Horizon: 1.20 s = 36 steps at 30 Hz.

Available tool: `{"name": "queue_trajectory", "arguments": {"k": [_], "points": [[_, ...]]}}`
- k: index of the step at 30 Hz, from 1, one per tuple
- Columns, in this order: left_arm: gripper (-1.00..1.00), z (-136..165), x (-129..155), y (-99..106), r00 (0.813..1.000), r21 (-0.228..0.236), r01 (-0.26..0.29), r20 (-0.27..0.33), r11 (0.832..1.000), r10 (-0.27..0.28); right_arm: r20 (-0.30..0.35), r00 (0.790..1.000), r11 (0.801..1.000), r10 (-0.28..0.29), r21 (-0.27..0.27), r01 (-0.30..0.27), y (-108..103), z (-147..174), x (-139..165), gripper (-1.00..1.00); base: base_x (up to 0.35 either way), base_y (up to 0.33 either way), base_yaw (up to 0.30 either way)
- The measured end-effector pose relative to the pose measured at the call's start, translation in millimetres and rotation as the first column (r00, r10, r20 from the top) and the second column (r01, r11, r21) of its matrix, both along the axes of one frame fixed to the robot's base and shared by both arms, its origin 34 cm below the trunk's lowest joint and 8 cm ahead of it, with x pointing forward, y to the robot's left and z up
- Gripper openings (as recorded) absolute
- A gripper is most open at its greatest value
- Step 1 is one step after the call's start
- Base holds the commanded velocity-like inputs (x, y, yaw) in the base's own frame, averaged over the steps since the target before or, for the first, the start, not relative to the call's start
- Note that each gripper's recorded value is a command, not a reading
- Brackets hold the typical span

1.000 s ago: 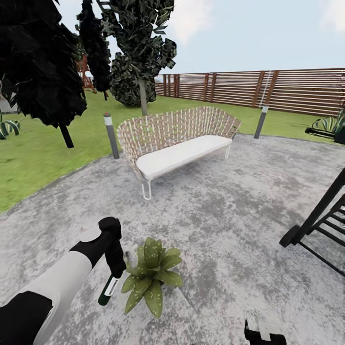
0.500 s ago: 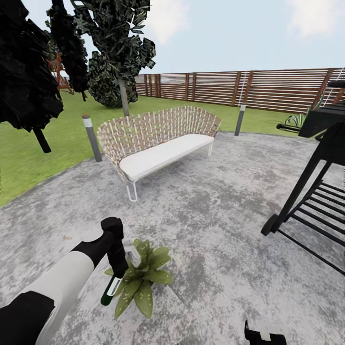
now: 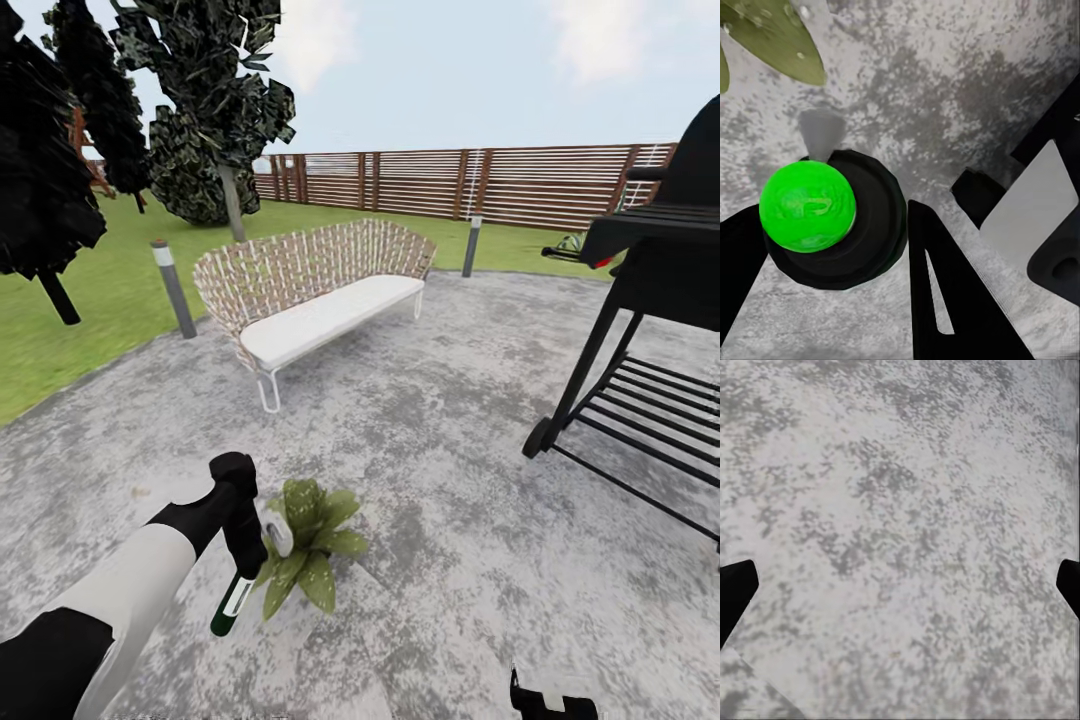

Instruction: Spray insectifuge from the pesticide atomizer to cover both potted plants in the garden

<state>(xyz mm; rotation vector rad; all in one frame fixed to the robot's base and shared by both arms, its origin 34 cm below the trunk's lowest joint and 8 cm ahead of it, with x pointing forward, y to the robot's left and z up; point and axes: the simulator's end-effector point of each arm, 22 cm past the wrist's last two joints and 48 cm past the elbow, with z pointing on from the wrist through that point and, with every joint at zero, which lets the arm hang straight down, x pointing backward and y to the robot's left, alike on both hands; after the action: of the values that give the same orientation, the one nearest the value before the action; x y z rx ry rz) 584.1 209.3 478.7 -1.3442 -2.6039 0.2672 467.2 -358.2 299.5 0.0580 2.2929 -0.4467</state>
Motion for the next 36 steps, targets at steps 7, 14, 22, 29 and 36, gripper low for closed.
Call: {"name": "queue_trajectory", "arguments": {"k": [7,14,22,29,36], "points": [[-1.00,1.5,2.4,4.2,1.000,0.004,-0.008,0.008,1.000,0.008,0.000,1.000,1.000,0.000,0.001,0.000,0.7,-0.1,0.1,1.00,-0.265,0.244,-0.123],[-1.00,5.3,8.1,15.7,0.991,-0.070,-0.135,0.001,0.988,0.136,0.000,1.000,1.000,0.000,0.000,0.000,0.4,0.0,0.1,1.00,-0.265,0.241,-0.003],[-1.00,-0.1,60.1,10.8,0.930,-0.315,-0.225,0.214,0.922,0.300,0.000,1.000,1.000,-0.002,0.004,0.002,2.0,-0.3,0.0,1.00,-0.270,0.228,0.000],[-1.00,-15.8,58.1,0.2,0.911,-0.414,-0.170,0.280,0.894,0.303,0.003,1.000,1.000,-0.001,0.002,0.001,0.8,0.4,1.0,1.00,-0.270,0.226,0.000],[-1.00,-30.7,47.9,7.0,0.888,-0.484,-0.123,0.335,0.866,0.314,0.042,0.993,0.994,0.107,-0.013,-0.107,11.3,12.5,26.5,1.00,-0.270,0.226,0.000]]}}
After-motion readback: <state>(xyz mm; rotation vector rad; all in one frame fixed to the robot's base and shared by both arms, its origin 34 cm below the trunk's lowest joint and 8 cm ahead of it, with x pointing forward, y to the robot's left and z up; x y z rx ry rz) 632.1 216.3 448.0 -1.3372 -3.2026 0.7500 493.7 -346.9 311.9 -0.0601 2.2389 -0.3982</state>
